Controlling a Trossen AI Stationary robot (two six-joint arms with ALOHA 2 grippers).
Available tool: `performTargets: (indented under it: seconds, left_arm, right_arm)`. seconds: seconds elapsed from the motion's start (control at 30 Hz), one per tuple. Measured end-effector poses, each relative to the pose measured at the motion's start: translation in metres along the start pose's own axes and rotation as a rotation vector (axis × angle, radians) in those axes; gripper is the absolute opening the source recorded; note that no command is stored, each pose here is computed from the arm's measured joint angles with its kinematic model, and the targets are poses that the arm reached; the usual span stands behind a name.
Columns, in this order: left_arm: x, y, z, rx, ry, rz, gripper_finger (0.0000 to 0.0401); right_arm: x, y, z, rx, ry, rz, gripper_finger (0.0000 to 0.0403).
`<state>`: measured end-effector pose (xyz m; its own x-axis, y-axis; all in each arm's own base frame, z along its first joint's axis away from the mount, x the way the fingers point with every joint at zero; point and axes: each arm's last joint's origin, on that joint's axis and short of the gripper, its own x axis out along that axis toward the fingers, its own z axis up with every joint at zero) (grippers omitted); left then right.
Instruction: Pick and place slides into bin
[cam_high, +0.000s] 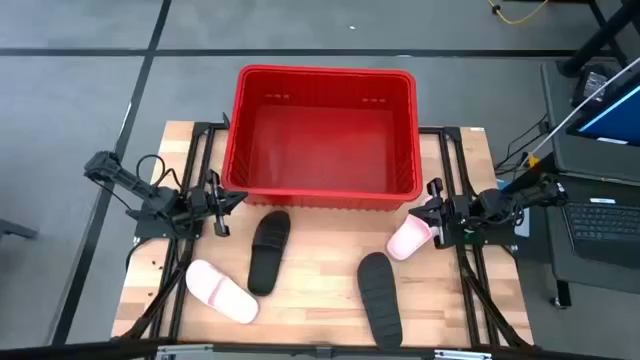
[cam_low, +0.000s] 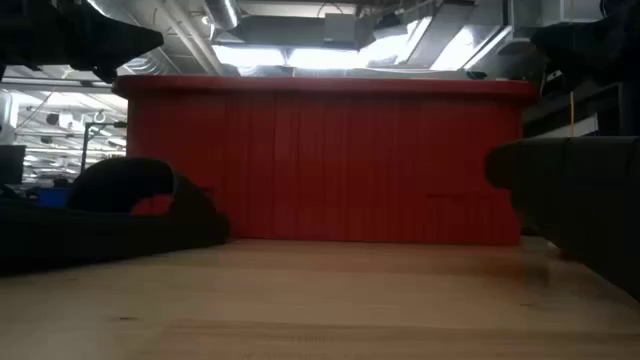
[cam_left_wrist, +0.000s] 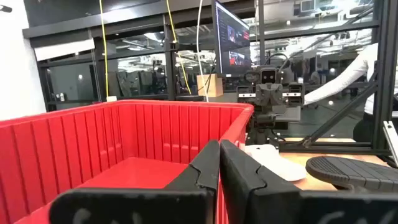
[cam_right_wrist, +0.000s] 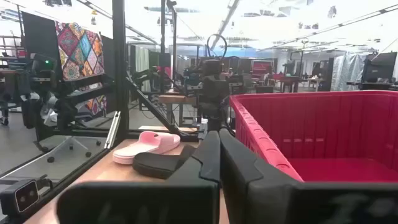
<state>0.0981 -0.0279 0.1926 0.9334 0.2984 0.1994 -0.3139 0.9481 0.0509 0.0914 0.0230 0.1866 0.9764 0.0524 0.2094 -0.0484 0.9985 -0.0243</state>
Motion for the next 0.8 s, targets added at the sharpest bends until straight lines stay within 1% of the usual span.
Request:
performTargets:
  seconds: [0.8]
  left_arm:
    - [0.0, 0.0, 0.0, 0.0, 0.0, 0.0, 0.0008]
  right_arm:
    - [0.0, 0.0, 0.0001, 0.0, 0.0, 0.0, 0.0006]
